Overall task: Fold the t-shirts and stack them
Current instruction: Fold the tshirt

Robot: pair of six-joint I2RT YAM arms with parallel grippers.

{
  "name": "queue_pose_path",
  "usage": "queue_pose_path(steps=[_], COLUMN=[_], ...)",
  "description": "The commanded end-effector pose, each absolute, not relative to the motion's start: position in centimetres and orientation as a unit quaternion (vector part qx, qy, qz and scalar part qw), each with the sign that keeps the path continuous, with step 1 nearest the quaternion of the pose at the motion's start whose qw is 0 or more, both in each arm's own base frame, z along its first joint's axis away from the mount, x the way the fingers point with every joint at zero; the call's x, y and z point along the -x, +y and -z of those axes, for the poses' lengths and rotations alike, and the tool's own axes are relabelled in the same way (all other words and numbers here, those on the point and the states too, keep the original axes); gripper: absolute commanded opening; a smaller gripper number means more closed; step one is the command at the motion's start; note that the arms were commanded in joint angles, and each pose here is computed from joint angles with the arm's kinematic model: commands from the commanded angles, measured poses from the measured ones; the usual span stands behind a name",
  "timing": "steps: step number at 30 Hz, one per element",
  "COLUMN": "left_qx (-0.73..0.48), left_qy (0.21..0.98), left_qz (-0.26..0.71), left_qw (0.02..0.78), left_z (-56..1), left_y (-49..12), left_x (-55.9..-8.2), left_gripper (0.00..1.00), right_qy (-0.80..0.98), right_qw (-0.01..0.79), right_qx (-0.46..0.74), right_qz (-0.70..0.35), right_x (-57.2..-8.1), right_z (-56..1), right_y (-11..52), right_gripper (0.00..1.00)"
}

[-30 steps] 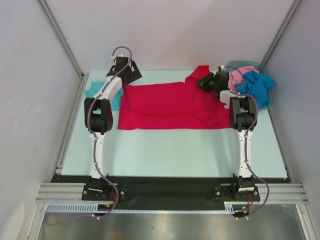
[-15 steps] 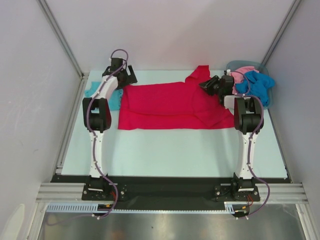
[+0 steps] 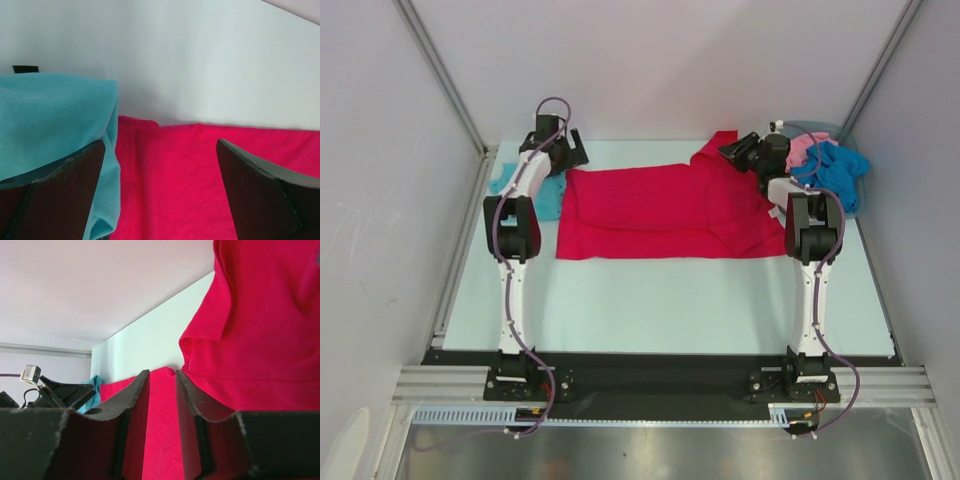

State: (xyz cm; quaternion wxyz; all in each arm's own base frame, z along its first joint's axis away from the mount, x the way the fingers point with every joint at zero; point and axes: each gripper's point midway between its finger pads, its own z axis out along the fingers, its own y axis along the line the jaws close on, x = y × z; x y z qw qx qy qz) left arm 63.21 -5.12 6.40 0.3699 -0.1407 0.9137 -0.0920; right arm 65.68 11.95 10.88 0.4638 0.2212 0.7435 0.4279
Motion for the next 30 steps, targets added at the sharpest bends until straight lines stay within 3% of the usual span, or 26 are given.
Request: queue_pose_path(steps=[1, 13, 24, 28, 30], left_qx=[0.141, 0.151, 0.138, 0.141, 0.144], left_qy=[0.906, 0.914, 0.924, 0.924, 0.924], left_qz=[0.124, 0.150, 0.090, 0.044, 0.038], left_qw=[0.379, 0.344, 0.344, 0.353, 0.352], left_z=[-7.0, -5.8, -6.0, -6.5, -6.6], left_y=[-6.0, -8.3, -7.7, -6.0, -5.6], left_x=[-64.3, -63.1, -62.3, -62.5, -62.4], left_gripper=[1.00, 1.00, 1.00, 1.00, 1.00], right_qy=[0.740, 0.736, 0.737, 0.741, 0.745], right_qw=[0.474, 0.474, 0.469, 0.460, 0.457], right_qx=[-0.211, -0.213, -0.213, -0.215, -0.218], right_qz=[-0.428, -0.434, -0.438, -0.439, -0.434], right_x=[-66.3, -66.0, -66.3, -66.8, -66.8], right_z=[-11.3, -11.9, -11.6, -10.7, -10.4], right_y=[11.4, 11.4, 11.3, 11.4, 11.3], right_gripper=[0.33, 0.32, 0.32, 0.40, 0.50])
